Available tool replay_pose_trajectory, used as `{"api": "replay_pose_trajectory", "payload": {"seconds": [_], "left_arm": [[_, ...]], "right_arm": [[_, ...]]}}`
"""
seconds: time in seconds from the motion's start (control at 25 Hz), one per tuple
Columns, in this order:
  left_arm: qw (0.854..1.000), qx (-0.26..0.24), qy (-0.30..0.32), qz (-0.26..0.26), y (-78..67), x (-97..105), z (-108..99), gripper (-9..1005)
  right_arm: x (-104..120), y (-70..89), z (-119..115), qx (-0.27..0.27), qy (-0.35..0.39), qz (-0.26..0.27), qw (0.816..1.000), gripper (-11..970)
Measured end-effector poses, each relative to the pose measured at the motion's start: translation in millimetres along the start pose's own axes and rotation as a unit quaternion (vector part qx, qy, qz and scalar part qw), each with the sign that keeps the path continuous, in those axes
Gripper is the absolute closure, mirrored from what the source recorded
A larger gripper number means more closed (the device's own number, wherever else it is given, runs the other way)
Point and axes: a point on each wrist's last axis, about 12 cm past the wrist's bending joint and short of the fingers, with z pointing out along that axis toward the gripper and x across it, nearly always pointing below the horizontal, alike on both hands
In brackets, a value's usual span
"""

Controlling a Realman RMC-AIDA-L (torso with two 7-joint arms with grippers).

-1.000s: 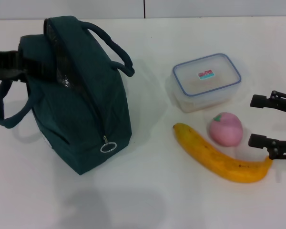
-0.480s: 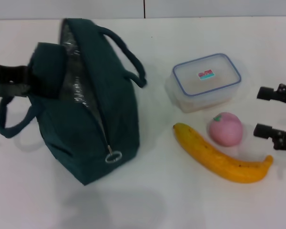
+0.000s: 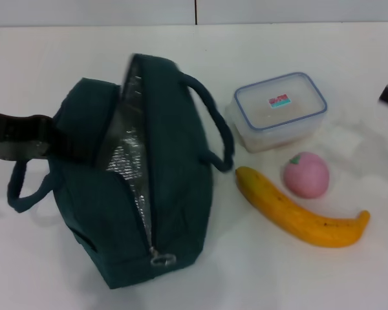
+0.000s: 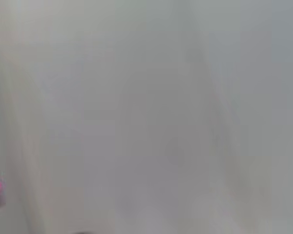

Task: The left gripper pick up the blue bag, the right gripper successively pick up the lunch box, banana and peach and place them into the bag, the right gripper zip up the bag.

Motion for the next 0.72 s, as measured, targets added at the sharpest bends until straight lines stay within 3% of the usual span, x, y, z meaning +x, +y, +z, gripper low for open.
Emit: {"api": "replay_pose_trajectory", "payload": {"seconds": [0.12,0.24,0.48,0.72], "left_arm": [[1.0,0.006,0.0,-0.004,0.3,2,1,961],[1.0,0.01,0.0,-0.001,-1.6,1,3,961],[1.0,0.016,0.001,0.006,-5.9,-2,6,961],[1.0,0.02,-0.004,0.015,-11.3,-8,7,961]], "right_arm": [[5,-20.7,0,0.091,-0.009,0.085,0.992,127],[8,-33.9,6,0.138,-0.017,0.143,0.98,127],[11,-40.7,45,0.144,-0.003,0.203,0.969,129],[29,-31.9,86,0.143,0.053,0.229,0.961,130]]}}
